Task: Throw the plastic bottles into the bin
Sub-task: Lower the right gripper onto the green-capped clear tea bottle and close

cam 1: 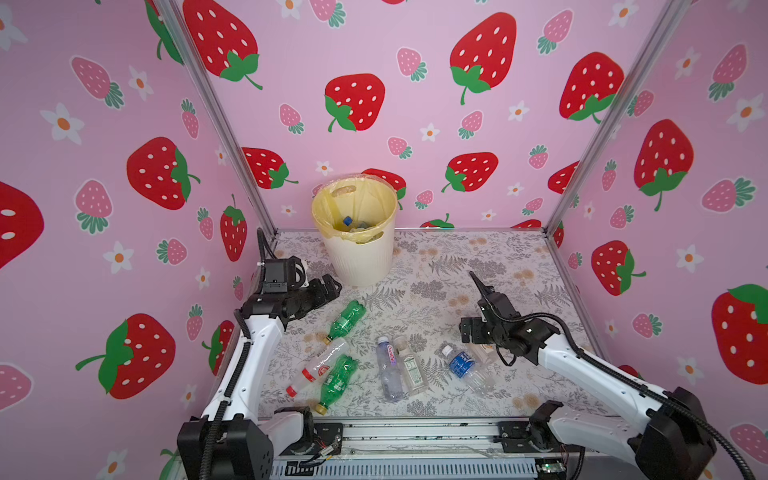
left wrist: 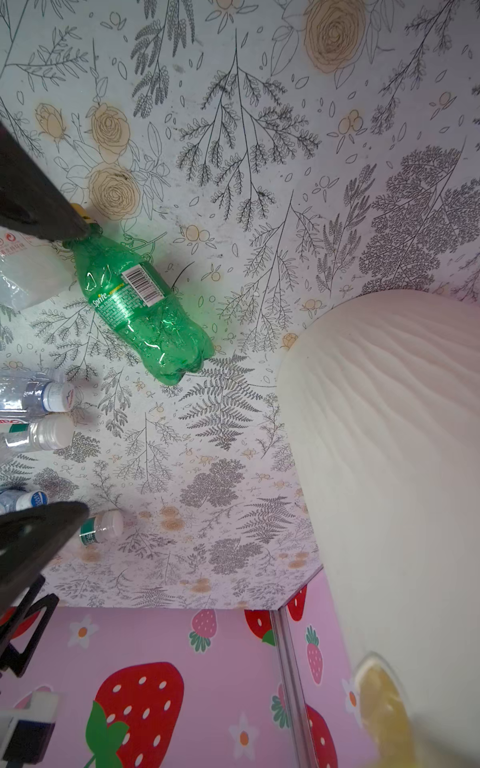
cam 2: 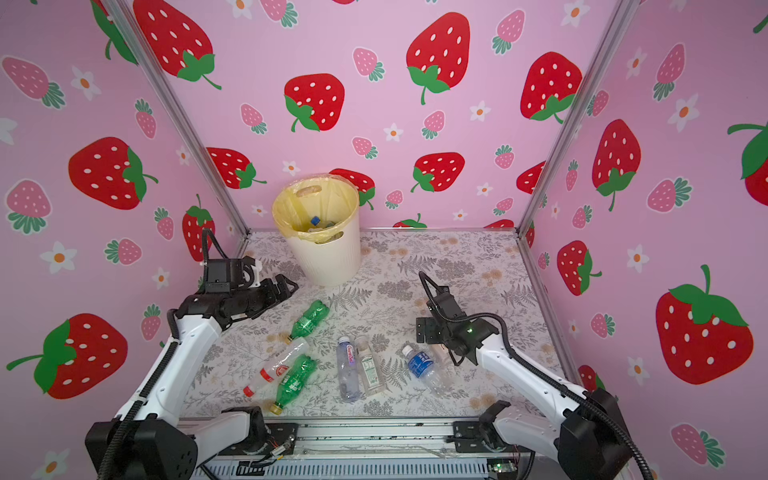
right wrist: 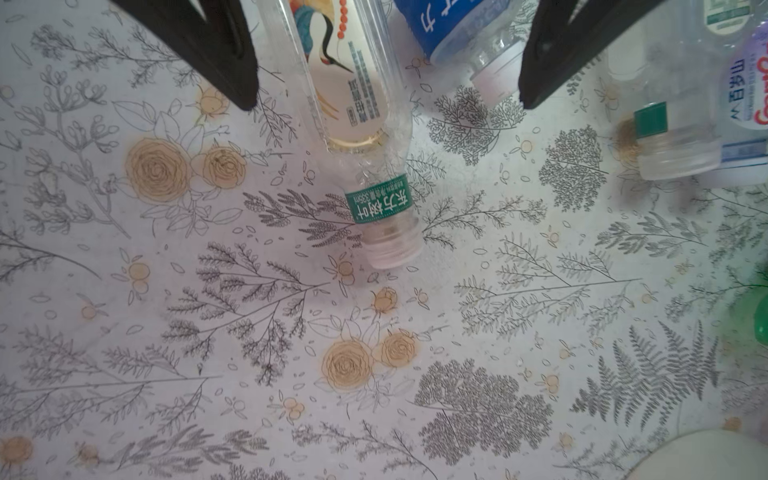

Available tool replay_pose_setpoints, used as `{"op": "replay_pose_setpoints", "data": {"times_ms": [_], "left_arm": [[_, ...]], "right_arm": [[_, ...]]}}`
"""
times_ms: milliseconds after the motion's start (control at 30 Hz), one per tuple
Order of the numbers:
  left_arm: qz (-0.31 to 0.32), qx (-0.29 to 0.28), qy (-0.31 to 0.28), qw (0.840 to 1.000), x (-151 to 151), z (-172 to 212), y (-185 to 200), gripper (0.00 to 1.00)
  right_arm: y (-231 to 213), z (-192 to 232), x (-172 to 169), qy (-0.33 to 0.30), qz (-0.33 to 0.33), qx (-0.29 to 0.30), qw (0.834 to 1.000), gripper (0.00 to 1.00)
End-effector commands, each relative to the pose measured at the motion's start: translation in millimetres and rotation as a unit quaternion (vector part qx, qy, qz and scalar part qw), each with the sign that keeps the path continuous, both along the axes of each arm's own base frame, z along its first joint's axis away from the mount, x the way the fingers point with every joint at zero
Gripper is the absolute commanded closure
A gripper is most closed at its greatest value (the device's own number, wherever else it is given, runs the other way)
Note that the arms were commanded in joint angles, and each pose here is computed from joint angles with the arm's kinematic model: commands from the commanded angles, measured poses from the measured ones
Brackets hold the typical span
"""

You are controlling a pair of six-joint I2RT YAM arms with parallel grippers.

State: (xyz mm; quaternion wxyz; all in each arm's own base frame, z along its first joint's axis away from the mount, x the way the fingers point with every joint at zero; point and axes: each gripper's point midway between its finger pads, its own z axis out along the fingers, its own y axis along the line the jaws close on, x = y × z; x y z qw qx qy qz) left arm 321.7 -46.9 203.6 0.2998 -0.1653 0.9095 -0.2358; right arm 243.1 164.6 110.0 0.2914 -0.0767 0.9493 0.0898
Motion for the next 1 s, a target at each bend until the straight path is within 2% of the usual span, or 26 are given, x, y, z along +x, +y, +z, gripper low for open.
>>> {"op": "replay_pose_setpoints", "data": {"times_ms": [0,967], "left_arm": [[-0.006,-0.011,-0.001,1.0,2.8,0.3,-4.6,0.01],[-0.008,-0.01,-0.011,1.0,-1.1,5.6,-5.1,0.01]], "right_arm": [[-9.4,-1.7,-2.3,0.0,-0.027,0.0,1.0,0.01],[-25.0,-44.5,-20.2,0.022,-0.046,-0.005,0.999,0.01]]}}
